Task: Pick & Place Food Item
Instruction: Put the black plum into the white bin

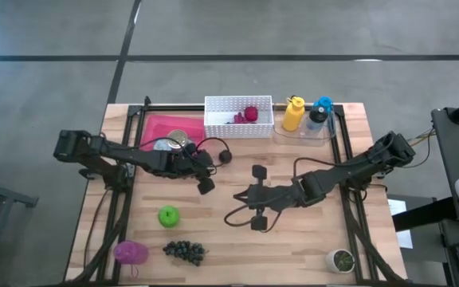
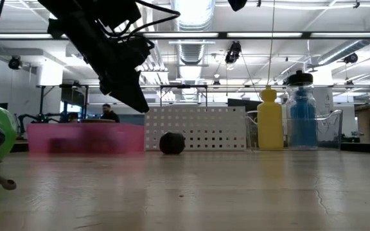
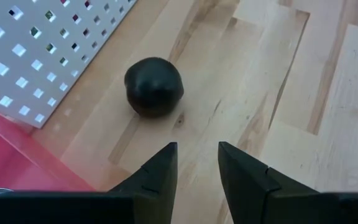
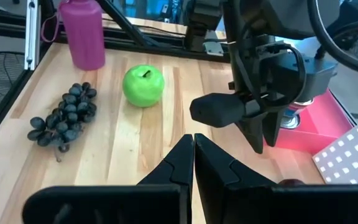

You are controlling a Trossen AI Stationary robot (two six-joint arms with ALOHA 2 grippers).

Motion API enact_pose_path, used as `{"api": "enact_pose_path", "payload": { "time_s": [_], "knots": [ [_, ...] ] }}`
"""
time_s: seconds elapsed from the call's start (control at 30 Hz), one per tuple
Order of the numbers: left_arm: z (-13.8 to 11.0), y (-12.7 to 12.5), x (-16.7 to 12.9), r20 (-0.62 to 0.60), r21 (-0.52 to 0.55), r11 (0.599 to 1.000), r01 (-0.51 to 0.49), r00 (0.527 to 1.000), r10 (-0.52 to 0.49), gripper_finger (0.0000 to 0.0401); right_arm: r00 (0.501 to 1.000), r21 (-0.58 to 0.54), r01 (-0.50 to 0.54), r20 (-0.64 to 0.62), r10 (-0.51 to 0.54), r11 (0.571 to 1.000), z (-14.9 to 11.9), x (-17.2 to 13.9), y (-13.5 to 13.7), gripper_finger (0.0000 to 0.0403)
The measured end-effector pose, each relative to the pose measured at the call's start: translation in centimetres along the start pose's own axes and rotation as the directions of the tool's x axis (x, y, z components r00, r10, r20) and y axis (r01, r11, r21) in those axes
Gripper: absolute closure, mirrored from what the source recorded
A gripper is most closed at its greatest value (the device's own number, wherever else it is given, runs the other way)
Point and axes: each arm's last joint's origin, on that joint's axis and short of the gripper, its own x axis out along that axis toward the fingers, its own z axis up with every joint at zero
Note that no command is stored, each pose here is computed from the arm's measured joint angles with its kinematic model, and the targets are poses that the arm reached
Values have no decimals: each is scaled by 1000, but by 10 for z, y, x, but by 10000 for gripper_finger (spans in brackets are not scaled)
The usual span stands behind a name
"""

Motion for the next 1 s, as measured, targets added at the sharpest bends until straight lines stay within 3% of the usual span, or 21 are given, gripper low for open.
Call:
{"api": "enact_pose_path", "payload": {
  "time_s": [0.5, 1.0],
  "knots": [
    [1, 0, 1, 1, -14, 1000, 21, 1000, -21, 274, 1000, -4, -1, 13, 1, 1000, 2, 0, 0, 394],
    [11, 5, 3, 76, -104, 994, 18, 997, -10, 144, 1000, 3, -5, 27, 5, 1000, 3, 0, 0, 394]
  ]
}}
